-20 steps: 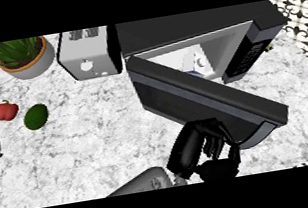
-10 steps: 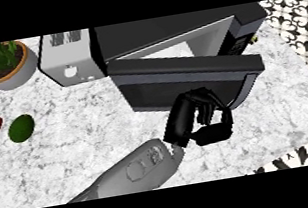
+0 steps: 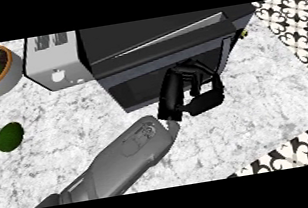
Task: Pick up the milk, place it into the microwave and close the microwave
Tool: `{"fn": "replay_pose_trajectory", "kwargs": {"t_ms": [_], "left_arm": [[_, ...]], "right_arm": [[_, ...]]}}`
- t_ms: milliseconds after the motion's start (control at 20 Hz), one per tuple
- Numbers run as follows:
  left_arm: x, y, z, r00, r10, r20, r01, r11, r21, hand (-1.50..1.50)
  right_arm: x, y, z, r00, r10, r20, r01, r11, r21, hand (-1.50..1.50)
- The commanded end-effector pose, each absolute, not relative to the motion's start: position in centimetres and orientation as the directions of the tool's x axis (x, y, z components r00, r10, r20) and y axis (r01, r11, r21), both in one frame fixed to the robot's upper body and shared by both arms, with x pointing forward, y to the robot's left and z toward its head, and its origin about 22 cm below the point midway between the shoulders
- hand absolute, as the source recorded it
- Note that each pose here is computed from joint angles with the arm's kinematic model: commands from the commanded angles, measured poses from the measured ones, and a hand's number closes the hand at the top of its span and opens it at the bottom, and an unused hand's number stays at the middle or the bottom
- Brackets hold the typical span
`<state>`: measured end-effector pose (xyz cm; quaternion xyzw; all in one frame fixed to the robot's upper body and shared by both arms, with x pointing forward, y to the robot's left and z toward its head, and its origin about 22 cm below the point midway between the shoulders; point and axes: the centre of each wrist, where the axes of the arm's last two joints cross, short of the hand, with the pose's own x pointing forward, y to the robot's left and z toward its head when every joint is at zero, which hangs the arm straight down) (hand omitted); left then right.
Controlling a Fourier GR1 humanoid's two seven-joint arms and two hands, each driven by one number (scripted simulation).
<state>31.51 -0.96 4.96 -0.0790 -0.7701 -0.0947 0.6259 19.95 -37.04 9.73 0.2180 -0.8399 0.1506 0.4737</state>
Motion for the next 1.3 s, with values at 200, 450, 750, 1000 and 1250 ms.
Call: {"fn": "replay_pose_trajectory", "kwargs": {"t_ms": [200,450,750,1000,1250], "left_arm": [[34.4,-0.6,7.0,-0.237,0.064,0.969,0.185,0.982,-0.02,1.5],[34.6,-0.3,6.6,-0.245,0.082,0.966,0.171,0.984,-0.04,1.5],[34.9,0.0,6.2,-0.258,0.096,0.961,0.161,0.985,-0.055,1.5],[35.1,0.0,6.1,-0.262,0.104,0.959,0.157,0.985,-0.064,1.5],[35.2,0.0,6.1,-0.277,0.122,0.953,0.156,0.984,-0.08,1.5]], "right_arm": [[20.7,-37.2,11.8,-0.472,-0.237,0.849,-0.542,0.838,-0.067,-1.5],[20.8,-37.7,12.3,-0.47,-0.243,0.849,-0.545,0.836,-0.063,-1.5],[21.0,-37.7,13.1,-0.473,-0.259,0.842,-0.564,0.823,-0.064,-1.5],[21.4,-37.9,13.9,-0.482,-0.259,0.837,-0.563,0.824,-0.069,-1.5],[21.5,-38.2,14.5,-0.484,-0.259,0.836,-0.559,0.826,-0.068,-1.5]]}}
